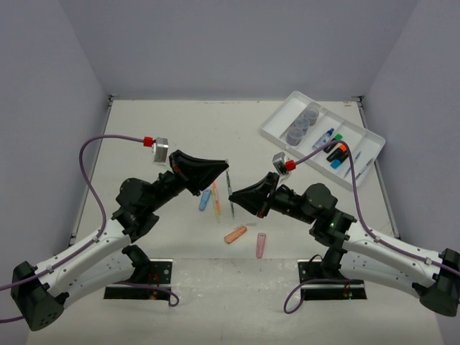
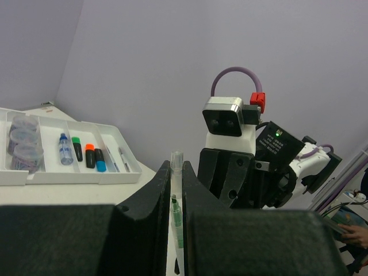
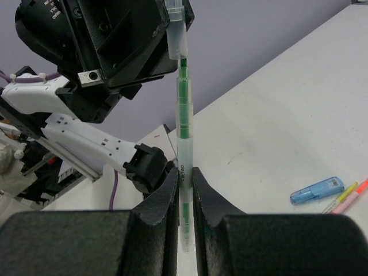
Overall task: Sort the stationery into containers
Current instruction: Close the pen cap on the pen.
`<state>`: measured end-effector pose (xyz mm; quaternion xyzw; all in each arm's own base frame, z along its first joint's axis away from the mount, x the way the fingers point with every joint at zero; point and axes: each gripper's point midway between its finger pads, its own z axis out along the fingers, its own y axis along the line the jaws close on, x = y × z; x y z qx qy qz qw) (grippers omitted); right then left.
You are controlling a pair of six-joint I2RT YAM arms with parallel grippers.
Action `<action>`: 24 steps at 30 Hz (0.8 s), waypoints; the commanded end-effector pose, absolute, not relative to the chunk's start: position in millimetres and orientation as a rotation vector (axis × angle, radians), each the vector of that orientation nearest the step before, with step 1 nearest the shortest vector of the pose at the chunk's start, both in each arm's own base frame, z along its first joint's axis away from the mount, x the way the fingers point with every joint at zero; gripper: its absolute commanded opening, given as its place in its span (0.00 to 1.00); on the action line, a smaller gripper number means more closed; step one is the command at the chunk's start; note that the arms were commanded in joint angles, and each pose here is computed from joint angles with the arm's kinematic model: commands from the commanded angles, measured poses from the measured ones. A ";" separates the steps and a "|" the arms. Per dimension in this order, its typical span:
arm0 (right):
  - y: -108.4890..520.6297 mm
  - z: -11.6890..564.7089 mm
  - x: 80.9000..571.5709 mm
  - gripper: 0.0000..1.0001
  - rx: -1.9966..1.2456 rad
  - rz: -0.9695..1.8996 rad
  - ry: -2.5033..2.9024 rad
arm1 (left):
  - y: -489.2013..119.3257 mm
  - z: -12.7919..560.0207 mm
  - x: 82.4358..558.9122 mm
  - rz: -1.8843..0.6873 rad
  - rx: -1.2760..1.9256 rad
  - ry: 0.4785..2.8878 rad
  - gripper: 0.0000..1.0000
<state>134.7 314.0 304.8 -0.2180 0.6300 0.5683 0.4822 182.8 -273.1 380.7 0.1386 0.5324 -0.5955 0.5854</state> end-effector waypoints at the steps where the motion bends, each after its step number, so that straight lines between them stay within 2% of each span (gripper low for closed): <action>1: 309.5 335.5 138.9 0.00 -0.493 1.373 1.458 | -268.0 400.2 177.2 -1.404 0.321 1.170 0.00; 15: 309.0 359.2 139.3 0.00 -0.470 1.399 1.384 | -271.2 393.6 177.5 -1.426 0.318 1.183 0.00; 24: 313.4 395.6 152.0 0.00 -0.433 1.372 1.271 | -276.5 387.9 176.0 -1.465 0.321 1.204 0.00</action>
